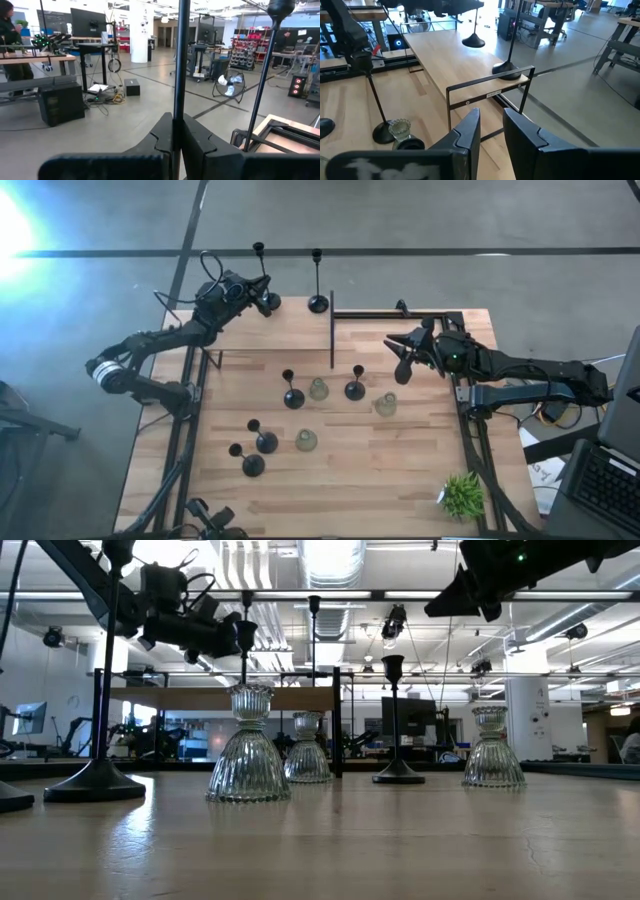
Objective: Pick & Place candle stick holders
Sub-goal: Put the large black candle holder on the shelf
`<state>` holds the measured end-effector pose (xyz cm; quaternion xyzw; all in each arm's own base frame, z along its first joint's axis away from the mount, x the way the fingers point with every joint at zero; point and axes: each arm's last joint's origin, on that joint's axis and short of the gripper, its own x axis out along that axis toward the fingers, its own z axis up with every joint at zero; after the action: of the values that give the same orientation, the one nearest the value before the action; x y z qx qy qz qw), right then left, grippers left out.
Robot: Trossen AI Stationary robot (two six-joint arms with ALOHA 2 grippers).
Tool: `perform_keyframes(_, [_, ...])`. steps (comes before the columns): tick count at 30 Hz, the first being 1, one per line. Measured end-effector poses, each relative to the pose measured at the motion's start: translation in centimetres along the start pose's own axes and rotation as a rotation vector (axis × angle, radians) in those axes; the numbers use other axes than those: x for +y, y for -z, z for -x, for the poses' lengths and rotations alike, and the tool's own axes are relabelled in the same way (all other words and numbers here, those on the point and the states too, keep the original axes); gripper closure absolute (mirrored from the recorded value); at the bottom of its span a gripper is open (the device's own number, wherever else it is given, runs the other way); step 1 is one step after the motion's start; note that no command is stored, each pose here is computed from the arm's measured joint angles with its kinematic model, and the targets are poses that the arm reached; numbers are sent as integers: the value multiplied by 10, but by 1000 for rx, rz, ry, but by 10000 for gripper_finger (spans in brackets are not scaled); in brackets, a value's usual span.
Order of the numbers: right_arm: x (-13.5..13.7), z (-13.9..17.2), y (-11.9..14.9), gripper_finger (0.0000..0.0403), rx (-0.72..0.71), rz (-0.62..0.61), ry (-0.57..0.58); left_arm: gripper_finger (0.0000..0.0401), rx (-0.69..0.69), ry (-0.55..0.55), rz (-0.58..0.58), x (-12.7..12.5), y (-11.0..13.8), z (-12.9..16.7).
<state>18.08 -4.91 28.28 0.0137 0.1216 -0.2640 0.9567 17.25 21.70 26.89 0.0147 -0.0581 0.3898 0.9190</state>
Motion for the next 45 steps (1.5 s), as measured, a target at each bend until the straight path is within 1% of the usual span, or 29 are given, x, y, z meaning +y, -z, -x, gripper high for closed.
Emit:
perform_keyframes(10, [0, -2, 7, 339, 18, 4, -1, 382, 3, 1, -20, 0, 1, 0])
perform_keyframes(16, [0, -2, 9, 333, 2, -2, -1, 382, -7, 12, -28, 0, 0, 0])
perform_keyframes(24, [1, -2, 10, 321, 3, -2, -2, 382, 21, 13, 0, 1, 13, -7])
perform_keyframes(28, [0, -2, 11, 318, 6, 2, -1, 382, 22, 13, 0, 2, 16, -8])
perform_keyframes(40, [0, -3, 13, 339, 11, 1, -1, 382, 38, 8, -6, 2, 19, -2])
perform_keyframes(45, [0, -3, 13, 337, 11, 0, -1, 382, 33, 3, -7, 2, 14, 2])
